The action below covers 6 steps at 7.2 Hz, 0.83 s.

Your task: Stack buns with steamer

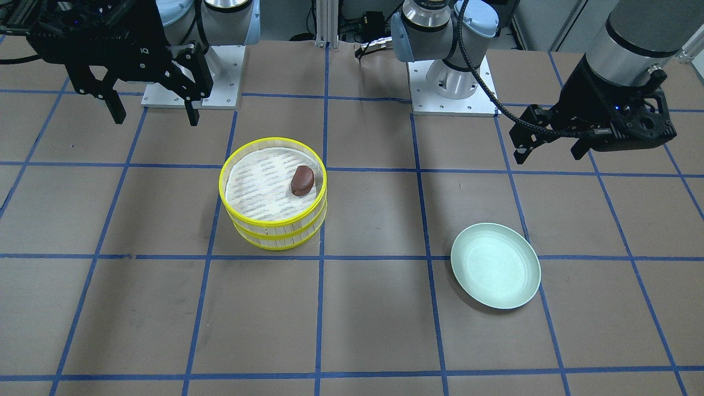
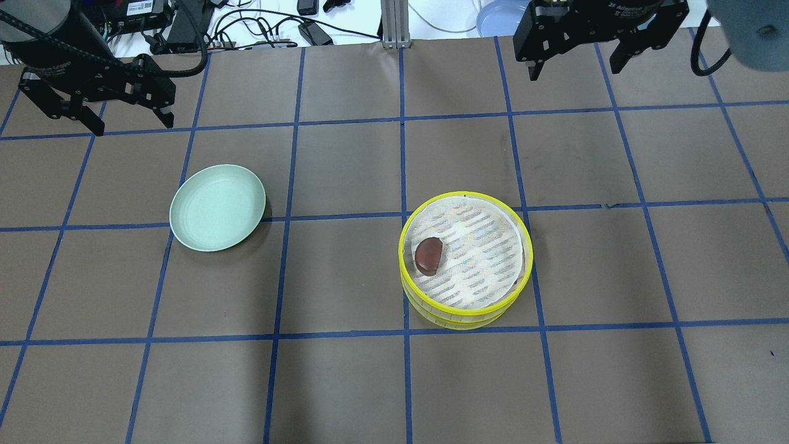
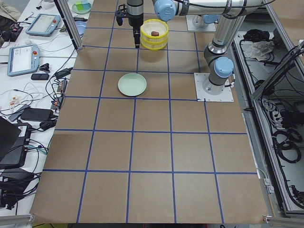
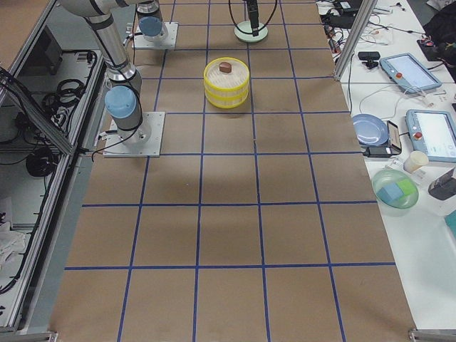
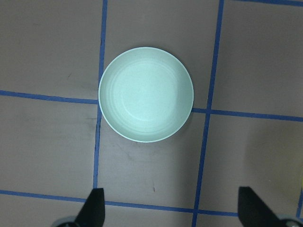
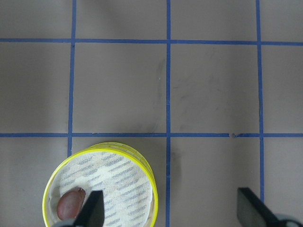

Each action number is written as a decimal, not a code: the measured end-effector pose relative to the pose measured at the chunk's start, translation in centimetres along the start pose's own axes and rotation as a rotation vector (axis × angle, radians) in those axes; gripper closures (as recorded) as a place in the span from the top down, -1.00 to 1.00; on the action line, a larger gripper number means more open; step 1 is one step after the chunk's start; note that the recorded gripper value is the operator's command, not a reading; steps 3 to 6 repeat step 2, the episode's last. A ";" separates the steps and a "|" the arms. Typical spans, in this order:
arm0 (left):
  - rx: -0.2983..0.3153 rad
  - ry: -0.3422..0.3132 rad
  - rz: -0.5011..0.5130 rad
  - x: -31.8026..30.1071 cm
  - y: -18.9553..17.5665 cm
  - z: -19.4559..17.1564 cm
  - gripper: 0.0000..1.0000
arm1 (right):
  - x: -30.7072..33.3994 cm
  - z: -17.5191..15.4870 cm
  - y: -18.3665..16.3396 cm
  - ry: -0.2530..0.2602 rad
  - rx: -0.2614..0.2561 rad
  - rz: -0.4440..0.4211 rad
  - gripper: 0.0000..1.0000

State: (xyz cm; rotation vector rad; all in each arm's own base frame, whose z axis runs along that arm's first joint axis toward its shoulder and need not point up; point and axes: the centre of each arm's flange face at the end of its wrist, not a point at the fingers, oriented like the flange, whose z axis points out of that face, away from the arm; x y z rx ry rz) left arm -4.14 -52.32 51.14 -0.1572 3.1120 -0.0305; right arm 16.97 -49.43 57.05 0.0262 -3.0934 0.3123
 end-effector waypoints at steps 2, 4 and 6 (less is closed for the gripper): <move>0.009 0.000 0.007 0.6 0.3 -0.4 1.00 | 0.0 0.0 0.0 0.001 -0.001 0.000 1.00; 0.009 0.000 0.007 0.6 0.3 -0.4 1.00 | 0.0 0.0 0.0 0.001 -0.001 0.000 1.00; 0.009 0.000 0.007 0.6 0.3 -0.4 1.00 | 0.0 0.0 0.0 0.001 -0.001 0.000 1.00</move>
